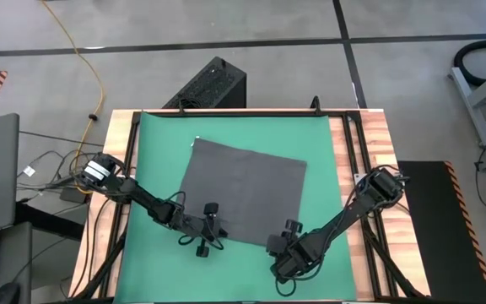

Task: Roll towel into tight, uniform cylinder
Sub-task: Roll the gray towel

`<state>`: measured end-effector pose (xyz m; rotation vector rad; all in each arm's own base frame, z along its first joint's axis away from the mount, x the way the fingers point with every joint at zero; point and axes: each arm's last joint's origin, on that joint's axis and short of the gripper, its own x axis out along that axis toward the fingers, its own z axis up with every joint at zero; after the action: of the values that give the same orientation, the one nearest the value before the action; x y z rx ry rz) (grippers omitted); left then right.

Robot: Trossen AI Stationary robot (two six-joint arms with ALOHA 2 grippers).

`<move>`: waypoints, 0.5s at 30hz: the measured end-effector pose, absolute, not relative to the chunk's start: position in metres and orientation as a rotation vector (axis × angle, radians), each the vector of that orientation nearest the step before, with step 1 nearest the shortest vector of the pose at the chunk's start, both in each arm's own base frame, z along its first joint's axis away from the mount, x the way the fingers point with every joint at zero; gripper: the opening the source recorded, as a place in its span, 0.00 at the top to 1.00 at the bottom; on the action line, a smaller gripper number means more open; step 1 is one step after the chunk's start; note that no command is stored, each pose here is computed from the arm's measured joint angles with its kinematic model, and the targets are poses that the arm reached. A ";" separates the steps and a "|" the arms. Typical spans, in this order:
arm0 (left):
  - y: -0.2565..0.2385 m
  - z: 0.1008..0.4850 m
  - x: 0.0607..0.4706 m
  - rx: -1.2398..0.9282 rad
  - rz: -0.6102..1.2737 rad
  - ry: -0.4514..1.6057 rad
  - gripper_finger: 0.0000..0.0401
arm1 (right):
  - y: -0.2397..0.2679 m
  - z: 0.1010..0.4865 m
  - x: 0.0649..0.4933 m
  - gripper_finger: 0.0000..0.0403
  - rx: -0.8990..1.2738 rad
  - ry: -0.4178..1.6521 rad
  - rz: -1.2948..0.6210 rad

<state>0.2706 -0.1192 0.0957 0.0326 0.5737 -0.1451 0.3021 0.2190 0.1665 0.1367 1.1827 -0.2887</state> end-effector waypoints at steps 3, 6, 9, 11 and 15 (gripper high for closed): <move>-0.119 0.096 0.271 0.032 -0.149 0.574 0.96 | 0.216 0.166 0.304 0.55 0.139 1.182 -0.296; -0.119 0.096 0.271 0.032 -0.150 0.576 0.96 | 0.215 0.158 0.301 0.55 0.148 1.179 -0.299; -0.119 0.096 0.271 0.031 -0.151 0.576 0.96 | 0.214 0.154 0.301 0.55 0.160 1.184 -0.290; -0.119 0.096 0.271 0.032 -0.155 0.576 0.96 | 0.212 0.151 0.299 0.55 0.170 1.199 -0.292; -0.119 0.096 0.271 0.040 -0.162 0.577 0.96 | 0.210 0.146 0.296 0.57 0.179 1.227 -0.287</move>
<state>0.2706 -0.1194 0.0956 0.0401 0.5768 -0.1624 0.2960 0.2099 0.1464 0.1795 1.2273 -0.2872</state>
